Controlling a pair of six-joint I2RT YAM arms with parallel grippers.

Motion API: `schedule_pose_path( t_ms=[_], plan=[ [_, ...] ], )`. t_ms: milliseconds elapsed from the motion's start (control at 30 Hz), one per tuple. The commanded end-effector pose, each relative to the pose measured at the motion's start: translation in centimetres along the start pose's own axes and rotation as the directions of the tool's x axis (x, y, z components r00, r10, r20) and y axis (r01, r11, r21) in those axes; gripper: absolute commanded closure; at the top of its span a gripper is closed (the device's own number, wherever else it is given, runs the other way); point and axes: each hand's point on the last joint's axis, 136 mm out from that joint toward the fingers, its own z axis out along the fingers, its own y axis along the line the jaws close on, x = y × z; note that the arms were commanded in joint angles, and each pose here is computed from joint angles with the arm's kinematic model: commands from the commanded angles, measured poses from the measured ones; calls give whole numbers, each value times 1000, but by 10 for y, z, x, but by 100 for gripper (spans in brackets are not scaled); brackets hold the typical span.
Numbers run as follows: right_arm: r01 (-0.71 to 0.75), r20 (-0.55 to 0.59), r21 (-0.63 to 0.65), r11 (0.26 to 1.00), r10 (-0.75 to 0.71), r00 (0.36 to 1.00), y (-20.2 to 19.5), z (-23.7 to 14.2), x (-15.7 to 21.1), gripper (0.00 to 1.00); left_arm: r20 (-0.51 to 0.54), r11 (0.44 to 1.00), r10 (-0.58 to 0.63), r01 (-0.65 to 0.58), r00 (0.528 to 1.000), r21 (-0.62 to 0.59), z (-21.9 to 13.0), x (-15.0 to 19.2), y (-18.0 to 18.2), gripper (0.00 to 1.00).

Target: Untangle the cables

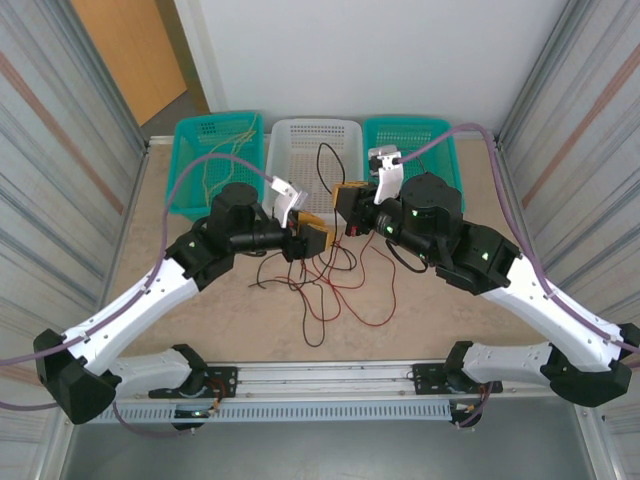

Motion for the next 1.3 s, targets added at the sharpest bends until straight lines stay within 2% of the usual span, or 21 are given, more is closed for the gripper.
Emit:
schedule_pose_path(
  t_ms=[0, 100, 167, 300, 400, 533, 600, 633, 667, 767, 800, 900, 967, 1067, 1133, 1267],
  plan=[
    [-17, 54, -20, 1000, 18, 998, 5, -5, -19, 100, 52, 997, 20, -24, 998, 80, -6, -16, -21, 49],
    [-20, 51, -21, 1000, 21, 998, 4, -5, -17, 100, 77, 994, 17, -26, 997, 104, -8, -17, -26, 48],
    [-24, 53, -25, 999, 26, 998, 4, -6, -17, 100, 79, 993, 6, -15, 997, 115, -6, -16, -26, 51],
    [-34, 54, -27, 999, 35, 998, 3, -5, -15, 100, 65, 994, -16, 9, 998, 109, 2, -15, -20, 73],
    [-40, 49, -24, 999, 42, 998, 1, -5, -11, 100, 70, 994, -31, 23, 997, 110, 7, -17, -17, 86],
    [-47, 45, -8, 999, 48, 998, -5, -5, -6, 100, 85, 996, -27, 20, 996, 83, 12, -19, -10, 100],
    [-55, 36, 6, 998, 55, 998, -10, -4, -2, 100, 99, 998, -25, 18, 995, 65, 12, -22, -7, 100],
    [-59, 32, 14, 998, 59, 998, -13, -5, 0, 98, 111, 998, -25, 19, 993, 60, 11, -24, -6, 100],
    [-63, 24, 21, 998, 63, 998, -16, -4, 5, 87, 125, 998, -28, 22, 992, 54, 9, -27, -6, 100],
    [-63, -5, 64, 996, 64, 998, -29, 1, 22, 36, 156, 999, -32, 33, 987, -4, 5, -33, 3, 100],
    [-66, -27, 98, 993, 69, 997, -37, 3, 31, 24, 163, 998, -44, 51, 986, -40, 2, -35, 11, 100],
    [-81, -125, 138, 987, 98, 987, -54, 13, 75, 21, 205, 980, -154, 176, 967, -92, -12, -48, 38, 100],
    [-102, -195, 119, 988, 124, 973, -58, 21, 110, 25, 238, 970, -210, 233, 948, -73, -21, -58, 44, 100],
    [-98, -304, 108, 989, 127, 944, -61, 32, 162, 30, 269, 966, -221, 248, 937, -70, -30, -70, 42, 100],
    [-92, -382, 79, 993, 116, 917, -60, 41, 194, 29, 281, 959, -242, 272, 929, -75, -33, -76, 43, 100],
    [-67, -474, 103, 992, 108, 874, -68, 65, 232, 27, 314, 943, -312, 332, 896, -10, -38, -89, 39, 100]
  ],
)
